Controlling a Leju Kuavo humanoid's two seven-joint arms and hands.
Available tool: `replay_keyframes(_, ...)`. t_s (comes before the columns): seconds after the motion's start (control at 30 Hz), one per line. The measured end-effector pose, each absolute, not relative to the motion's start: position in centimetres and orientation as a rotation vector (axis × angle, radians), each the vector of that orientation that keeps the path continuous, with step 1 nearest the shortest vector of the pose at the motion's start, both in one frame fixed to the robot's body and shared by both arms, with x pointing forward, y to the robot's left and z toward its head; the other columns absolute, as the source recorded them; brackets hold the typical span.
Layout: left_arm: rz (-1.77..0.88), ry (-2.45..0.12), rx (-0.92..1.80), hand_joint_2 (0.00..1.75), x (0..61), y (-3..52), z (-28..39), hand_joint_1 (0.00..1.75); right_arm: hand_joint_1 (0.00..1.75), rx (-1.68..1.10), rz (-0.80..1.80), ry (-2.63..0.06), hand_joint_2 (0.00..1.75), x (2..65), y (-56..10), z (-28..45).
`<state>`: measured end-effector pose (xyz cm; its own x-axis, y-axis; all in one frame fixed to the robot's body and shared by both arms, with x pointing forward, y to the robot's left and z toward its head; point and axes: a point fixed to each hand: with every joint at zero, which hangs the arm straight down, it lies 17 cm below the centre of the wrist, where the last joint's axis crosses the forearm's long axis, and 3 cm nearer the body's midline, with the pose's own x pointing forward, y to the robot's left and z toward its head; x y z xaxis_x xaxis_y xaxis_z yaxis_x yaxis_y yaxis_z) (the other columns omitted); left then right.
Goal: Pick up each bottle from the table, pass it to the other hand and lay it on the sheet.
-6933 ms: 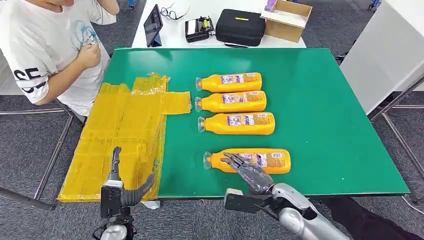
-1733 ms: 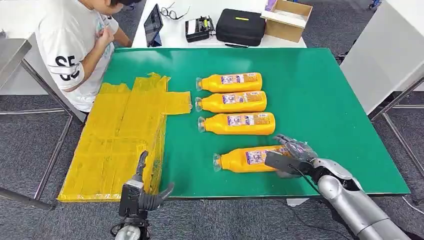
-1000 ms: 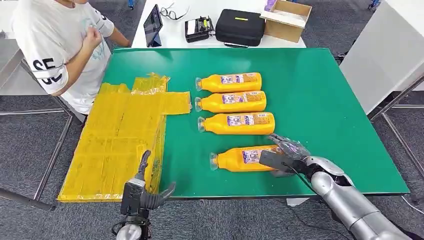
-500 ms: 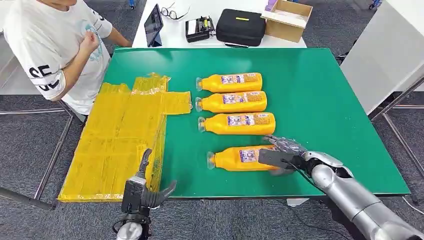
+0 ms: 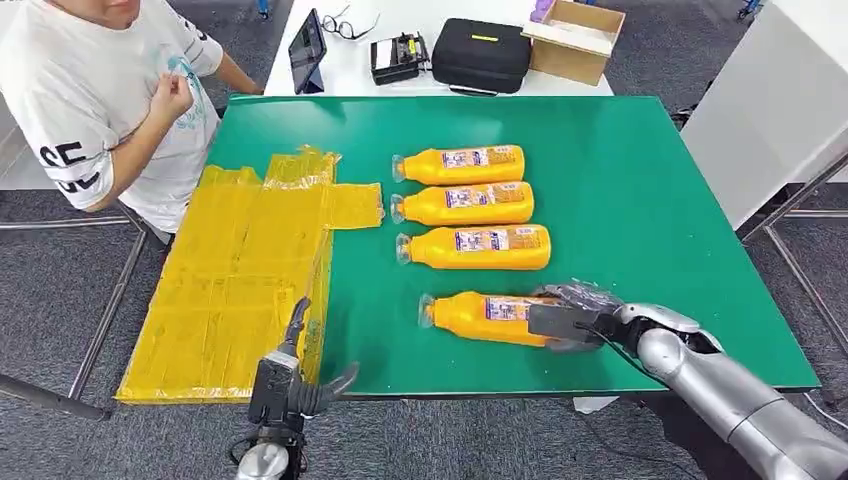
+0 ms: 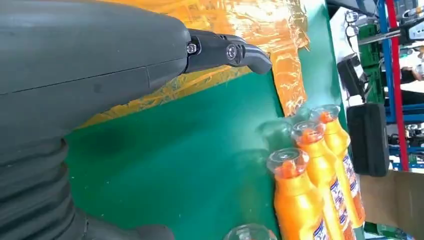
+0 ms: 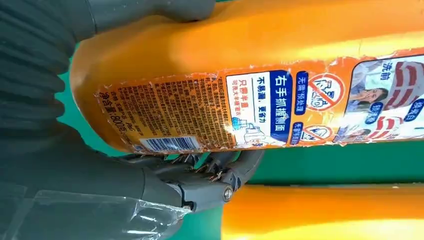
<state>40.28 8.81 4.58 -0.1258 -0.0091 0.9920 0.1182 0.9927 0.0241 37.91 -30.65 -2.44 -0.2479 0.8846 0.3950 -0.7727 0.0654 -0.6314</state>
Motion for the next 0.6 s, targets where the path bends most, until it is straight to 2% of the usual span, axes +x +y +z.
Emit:
replay_keyframes(0.33, -0.113, -1.691, -0.085, 1.75, 40.2, 8.6, 4.5, 0.0, 1.75, -0.139, 1.54, -1.077, 1.75, 36.6, -28.7, -1.9)
replay_keyframes(0.4, -0.109, -1.689, -0.077, 1.75, 40.2, 8.7, 4.4, 0.0, 1.75, -0.166, 1.51, -1.261, 1.75, 37.3, -25.7, -0.4)
replay_keyframes(0.43, -0.102, -1.688, -0.068, 1.75, 40.2, 9.0, 4.4, 0.0, 1.75, -0.192, 1.445, -1.439, 1.75, 38.1, -22.5, 1.8)
replay_keyframes(0.53, -0.061, -1.685, -0.074, 1.75, 40.0, 9.7, 4.8, 0.0, 1.75, -0.215, 1.18, -1.877, 1.75, 38.3, -14.1, 10.4)
replay_keyframes(0.6, -0.023, -1.687, -0.103, 1.75, 39.7, 10.1, 5.1, 0.0, 1.75, -0.274, 0.997, -2.094, 1.75, 37.9, -11.8, 16.5)
